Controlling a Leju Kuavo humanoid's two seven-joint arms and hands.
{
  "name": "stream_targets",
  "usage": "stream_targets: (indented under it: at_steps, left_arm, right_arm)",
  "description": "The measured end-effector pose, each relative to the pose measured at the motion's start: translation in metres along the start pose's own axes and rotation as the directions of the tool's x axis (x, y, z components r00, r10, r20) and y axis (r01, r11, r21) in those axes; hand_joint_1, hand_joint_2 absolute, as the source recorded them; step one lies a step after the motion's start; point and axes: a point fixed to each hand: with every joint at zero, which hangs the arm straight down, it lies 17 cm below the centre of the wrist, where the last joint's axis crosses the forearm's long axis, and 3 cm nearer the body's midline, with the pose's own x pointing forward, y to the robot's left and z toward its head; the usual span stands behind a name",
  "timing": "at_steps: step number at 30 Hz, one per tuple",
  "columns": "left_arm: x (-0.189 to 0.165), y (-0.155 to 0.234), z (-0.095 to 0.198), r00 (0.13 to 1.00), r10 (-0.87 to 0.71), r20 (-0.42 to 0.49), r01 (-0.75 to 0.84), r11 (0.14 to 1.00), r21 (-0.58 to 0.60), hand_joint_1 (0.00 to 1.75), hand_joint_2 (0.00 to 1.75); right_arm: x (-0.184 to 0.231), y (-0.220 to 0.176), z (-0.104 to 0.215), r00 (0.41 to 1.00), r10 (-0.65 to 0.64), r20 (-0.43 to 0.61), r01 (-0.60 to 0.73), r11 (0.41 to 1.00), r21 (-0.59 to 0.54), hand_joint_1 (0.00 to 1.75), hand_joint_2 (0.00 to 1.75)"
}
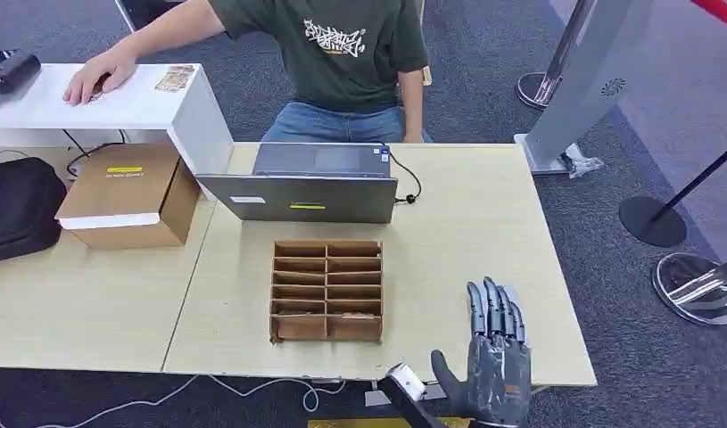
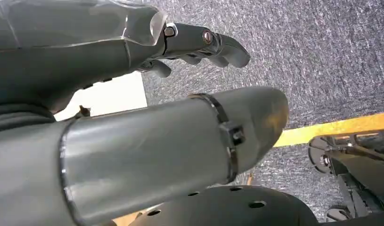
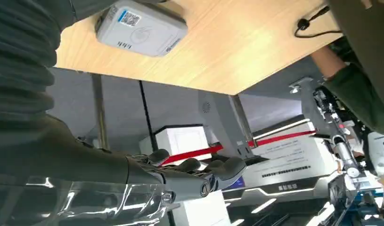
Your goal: Pass the card to the sensor for recognition and then transmit it.
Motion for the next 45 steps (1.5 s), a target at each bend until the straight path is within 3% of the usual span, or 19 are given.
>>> stream_targets:
  at_steps: [16,27,45]
  left_arm:
    - [0.002,0.000,0.000,1.000,-0.008,0.003,0.008,1.000,-0.001,0.00,0.00]
    - [0.002,-0.001,0.000,1.000,0.009,-0.002,-0.009,1.000,-0.010,0.00,0.00]
    - [0.002,-0.001,0.000,1.000,0.005,-0.003,-0.005,1.000,-0.012,0.00,0.00]
  right_arm:
    - [0.033,0.038,-0.020,0.992,-0.052,0.114,0.048,0.998,0.038,0.00,1.75]
    - [0.043,0.078,-0.016,0.989,-0.006,0.146,-0.025,0.978,0.208,0.00,1.75]
    - [0.060,0.087,-0.020,0.979,-0.010,0.205,-0.043,0.967,0.252,0.00,1.75]
